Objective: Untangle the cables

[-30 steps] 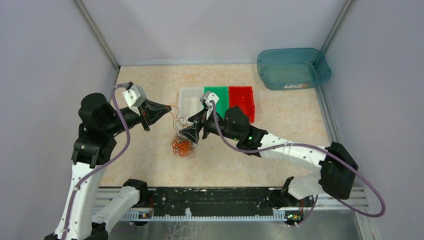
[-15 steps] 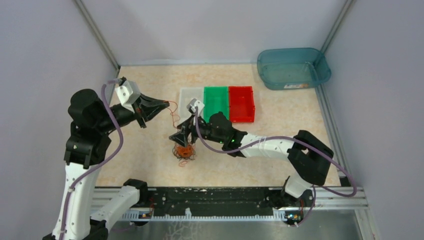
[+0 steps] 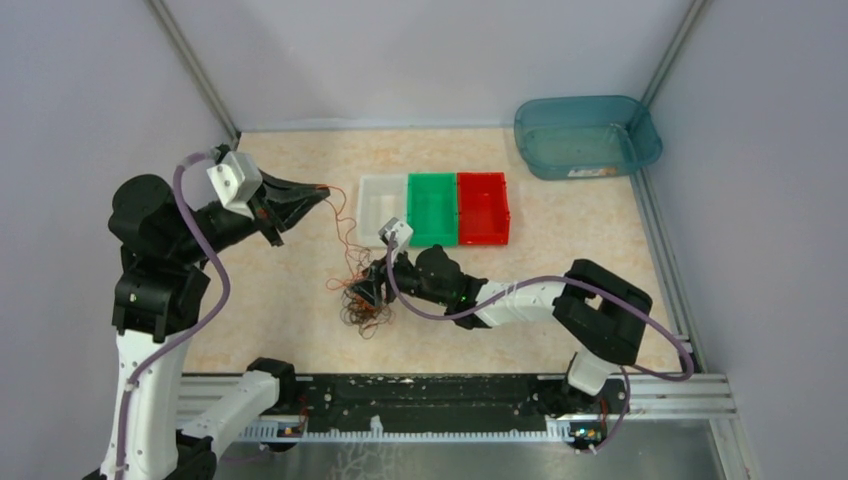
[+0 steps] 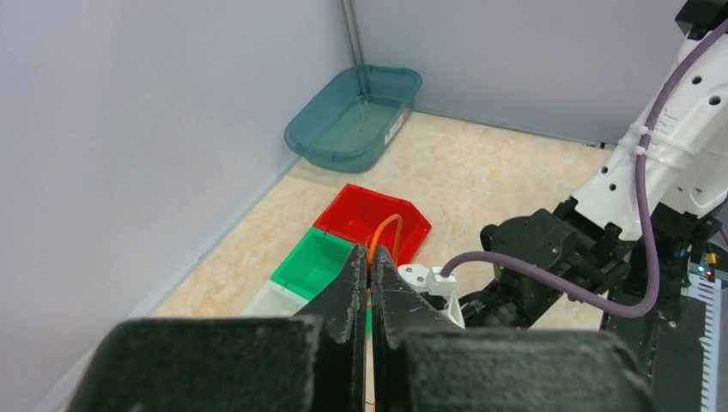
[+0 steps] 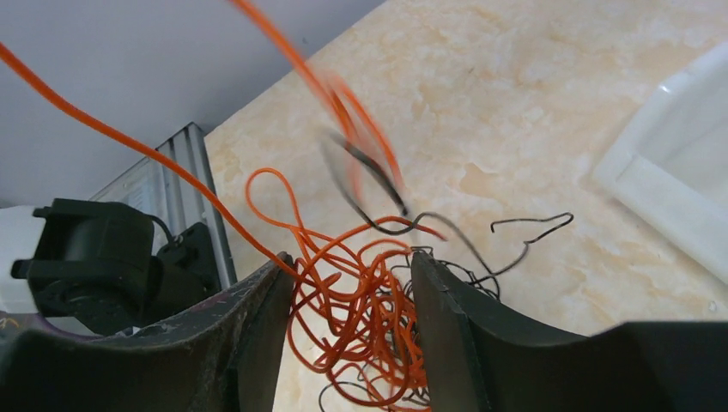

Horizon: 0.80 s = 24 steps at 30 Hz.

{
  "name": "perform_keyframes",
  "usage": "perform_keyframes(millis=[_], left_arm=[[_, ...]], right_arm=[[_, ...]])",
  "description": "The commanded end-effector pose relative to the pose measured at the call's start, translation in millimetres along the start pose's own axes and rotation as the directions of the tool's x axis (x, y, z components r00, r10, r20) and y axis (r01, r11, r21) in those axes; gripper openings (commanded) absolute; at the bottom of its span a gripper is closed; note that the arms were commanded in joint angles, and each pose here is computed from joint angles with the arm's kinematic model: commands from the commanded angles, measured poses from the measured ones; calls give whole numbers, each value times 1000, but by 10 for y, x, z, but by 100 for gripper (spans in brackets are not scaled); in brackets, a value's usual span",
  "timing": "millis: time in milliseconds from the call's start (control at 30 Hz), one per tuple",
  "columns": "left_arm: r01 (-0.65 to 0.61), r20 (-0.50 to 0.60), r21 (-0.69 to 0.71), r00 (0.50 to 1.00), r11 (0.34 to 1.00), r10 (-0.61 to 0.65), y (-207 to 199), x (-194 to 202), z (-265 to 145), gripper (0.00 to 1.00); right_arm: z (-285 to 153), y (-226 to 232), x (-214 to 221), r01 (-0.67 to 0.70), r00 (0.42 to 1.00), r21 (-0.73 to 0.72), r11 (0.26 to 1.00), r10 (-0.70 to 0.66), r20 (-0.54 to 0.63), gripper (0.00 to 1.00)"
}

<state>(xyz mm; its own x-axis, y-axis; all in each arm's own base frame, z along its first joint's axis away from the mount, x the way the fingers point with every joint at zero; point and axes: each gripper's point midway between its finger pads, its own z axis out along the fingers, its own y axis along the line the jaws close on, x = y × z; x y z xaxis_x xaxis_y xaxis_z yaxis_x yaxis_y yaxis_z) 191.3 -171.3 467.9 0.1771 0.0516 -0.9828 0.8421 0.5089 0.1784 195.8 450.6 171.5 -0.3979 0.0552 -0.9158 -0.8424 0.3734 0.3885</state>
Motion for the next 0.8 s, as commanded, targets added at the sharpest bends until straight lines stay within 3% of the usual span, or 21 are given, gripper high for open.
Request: perform_keyframes(millis=[0, 433, 700, 767], left_arm=[[-60, 64, -49, 996, 997, 64, 59, -292, -45, 1], [-196, 162, -318, 953, 928, 257, 479, -914, -211, 0], [-282, 195, -541, 875, 793, 444, 811, -1488, -436, 0], [-300, 181, -532, 873, 792, 453, 825, -1517, -408, 0]], right_arm=[[-8, -65, -107, -10, 997, 45, 999, 6, 76, 52], [-91, -394, 527, -64, 997, 151, 986, 69, -28, 38], [-229, -454, 645, -87, 995, 178, 980, 95, -37, 39], [-274, -439, 587, -91, 995, 180, 980, 97, -22, 44]])
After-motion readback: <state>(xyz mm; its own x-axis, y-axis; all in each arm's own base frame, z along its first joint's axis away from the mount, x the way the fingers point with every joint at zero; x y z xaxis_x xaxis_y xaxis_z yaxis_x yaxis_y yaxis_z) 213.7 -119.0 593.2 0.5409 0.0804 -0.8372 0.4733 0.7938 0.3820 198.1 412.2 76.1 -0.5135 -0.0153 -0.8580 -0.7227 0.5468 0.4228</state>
